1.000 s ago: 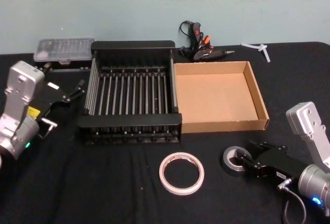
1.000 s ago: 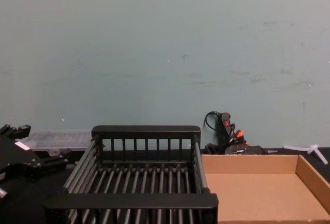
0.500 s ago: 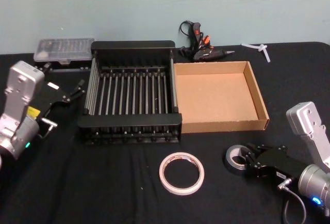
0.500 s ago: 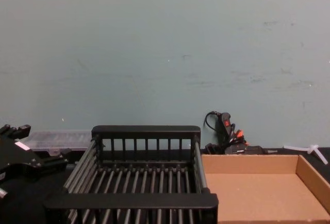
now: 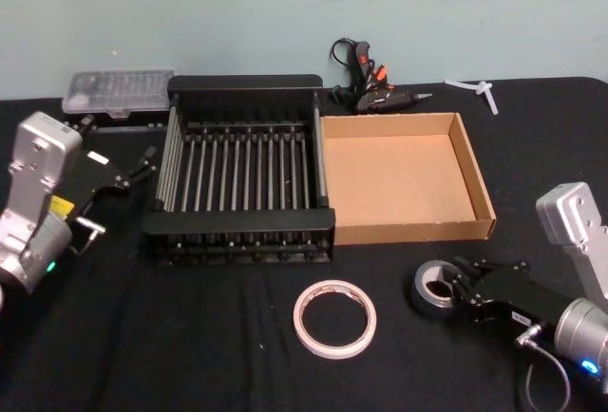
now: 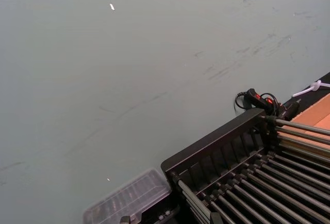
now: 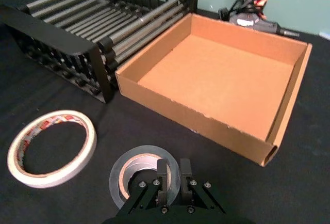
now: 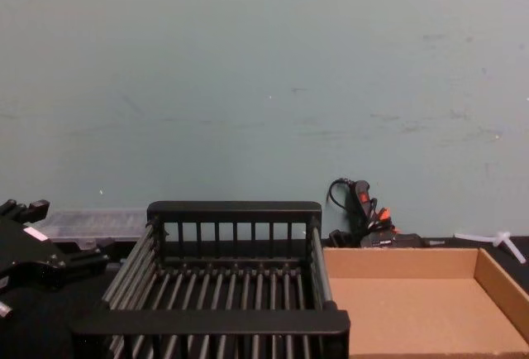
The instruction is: Pick up the white tape and place it into the black box , Pick up the silver tape and place it into the brown box.
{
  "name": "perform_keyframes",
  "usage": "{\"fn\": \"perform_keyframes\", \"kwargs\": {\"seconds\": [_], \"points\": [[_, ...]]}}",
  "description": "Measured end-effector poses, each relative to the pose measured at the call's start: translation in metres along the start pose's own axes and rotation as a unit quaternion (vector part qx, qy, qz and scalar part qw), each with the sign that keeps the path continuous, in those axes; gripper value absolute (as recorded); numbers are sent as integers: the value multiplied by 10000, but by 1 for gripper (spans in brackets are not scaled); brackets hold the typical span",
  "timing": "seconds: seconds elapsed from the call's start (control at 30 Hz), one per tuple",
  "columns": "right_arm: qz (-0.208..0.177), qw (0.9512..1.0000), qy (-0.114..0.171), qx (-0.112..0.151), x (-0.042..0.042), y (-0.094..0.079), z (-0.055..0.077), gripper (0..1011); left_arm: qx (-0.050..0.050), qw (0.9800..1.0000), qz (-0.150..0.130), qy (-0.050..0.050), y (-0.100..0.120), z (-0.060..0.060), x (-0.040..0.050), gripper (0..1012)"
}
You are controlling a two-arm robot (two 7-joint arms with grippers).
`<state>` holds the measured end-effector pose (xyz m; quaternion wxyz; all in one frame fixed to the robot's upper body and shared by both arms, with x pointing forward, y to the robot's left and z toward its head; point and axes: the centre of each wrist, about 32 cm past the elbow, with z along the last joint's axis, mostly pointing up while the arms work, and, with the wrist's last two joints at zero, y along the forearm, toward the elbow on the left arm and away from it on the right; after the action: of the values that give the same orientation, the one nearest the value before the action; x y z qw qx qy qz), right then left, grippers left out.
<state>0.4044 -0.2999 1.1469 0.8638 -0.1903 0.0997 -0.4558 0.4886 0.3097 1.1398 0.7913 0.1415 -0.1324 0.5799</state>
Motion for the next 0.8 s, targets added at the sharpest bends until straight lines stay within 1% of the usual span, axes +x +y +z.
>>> {"fn": "perform_keyframes", "kwargs": {"seconds": [0.2,0.4,0.63,0.67,0.8], "points": [[84,9997,-63,237,30,-55,86,152,0,10000,0,0,0,0,0,1001],[68,9989,-116,440,68,-65,172,152,0,10000,0,0,0,0,0,1001],[6,9972,-214,716,133,-1,321,152,0,10000,0,0,0,0,0,1001],[6,9972,-214,716,133,-1,321,152,0,10000,0,0,0,0,0,1001],[-72,9961,-246,843,176,76,404,152,0,10000,0,0,0,0,0,1001]]}}
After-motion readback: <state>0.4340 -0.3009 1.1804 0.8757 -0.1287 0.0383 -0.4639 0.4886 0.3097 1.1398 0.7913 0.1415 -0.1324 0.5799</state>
